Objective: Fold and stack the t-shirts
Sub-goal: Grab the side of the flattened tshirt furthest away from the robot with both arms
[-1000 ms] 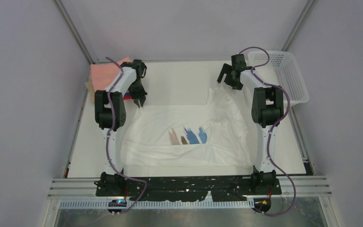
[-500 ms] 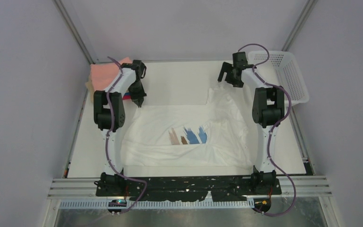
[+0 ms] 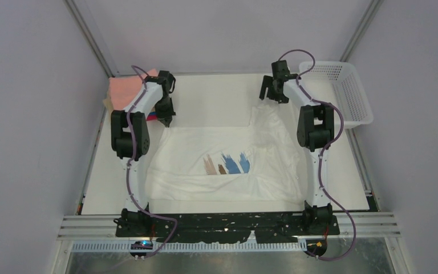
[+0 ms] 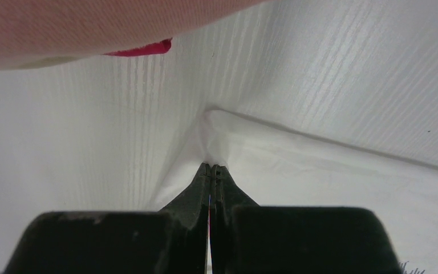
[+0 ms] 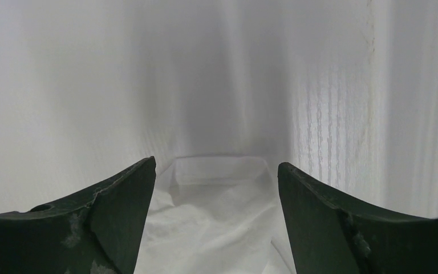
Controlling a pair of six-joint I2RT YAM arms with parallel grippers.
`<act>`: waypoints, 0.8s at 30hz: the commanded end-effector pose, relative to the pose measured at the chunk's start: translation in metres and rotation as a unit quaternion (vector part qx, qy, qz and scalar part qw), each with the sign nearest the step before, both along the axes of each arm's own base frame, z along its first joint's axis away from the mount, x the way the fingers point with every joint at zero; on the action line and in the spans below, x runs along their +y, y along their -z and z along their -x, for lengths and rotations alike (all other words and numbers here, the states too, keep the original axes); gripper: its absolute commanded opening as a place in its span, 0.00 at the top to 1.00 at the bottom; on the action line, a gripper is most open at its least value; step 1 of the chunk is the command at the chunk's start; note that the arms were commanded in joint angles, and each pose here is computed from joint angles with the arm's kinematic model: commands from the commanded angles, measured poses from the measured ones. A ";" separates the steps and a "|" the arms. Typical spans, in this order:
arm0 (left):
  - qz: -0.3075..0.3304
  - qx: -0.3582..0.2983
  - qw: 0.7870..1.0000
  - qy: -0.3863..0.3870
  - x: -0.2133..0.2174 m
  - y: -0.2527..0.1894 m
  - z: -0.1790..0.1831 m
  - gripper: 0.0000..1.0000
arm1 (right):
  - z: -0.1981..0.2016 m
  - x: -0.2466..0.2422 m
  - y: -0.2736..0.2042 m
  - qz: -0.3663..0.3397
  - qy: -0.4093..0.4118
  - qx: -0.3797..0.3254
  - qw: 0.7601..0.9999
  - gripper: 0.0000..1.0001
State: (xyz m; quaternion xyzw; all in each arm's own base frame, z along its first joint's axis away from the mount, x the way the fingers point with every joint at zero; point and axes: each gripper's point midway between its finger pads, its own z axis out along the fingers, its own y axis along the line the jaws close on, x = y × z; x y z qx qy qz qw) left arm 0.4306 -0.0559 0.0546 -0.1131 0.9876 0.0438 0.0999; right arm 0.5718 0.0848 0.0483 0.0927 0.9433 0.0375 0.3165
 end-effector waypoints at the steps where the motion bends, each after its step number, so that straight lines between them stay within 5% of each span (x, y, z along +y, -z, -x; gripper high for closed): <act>1: 0.013 -0.046 0.999 0.016 0.000 -0.031 -0.006 1.00 | 0.003 -0.019 -0.014 0.036 0.053 0.011 0.998 0.17; 7: 0.013 -0.050 0.998 0.020 0.000 -0.034 -0.003 1.00 | 0.013 -0.020 -0.014 0.030 0.078 0.033 0.996 0.25; 10: 0.010 -0.050 0.998 0.023 0.001 -0.035 -0.003 1.00 | 0.013 -0.008 -0.010 0.010 0.066 0.045 0.997 0.37; 24: 0.018 -0.064 0.997 0.027 -0.001 -0.044 -0.002 1.00 | 0.027 0.004 0.016 -0.023 0.100 0.080 0.991 0.42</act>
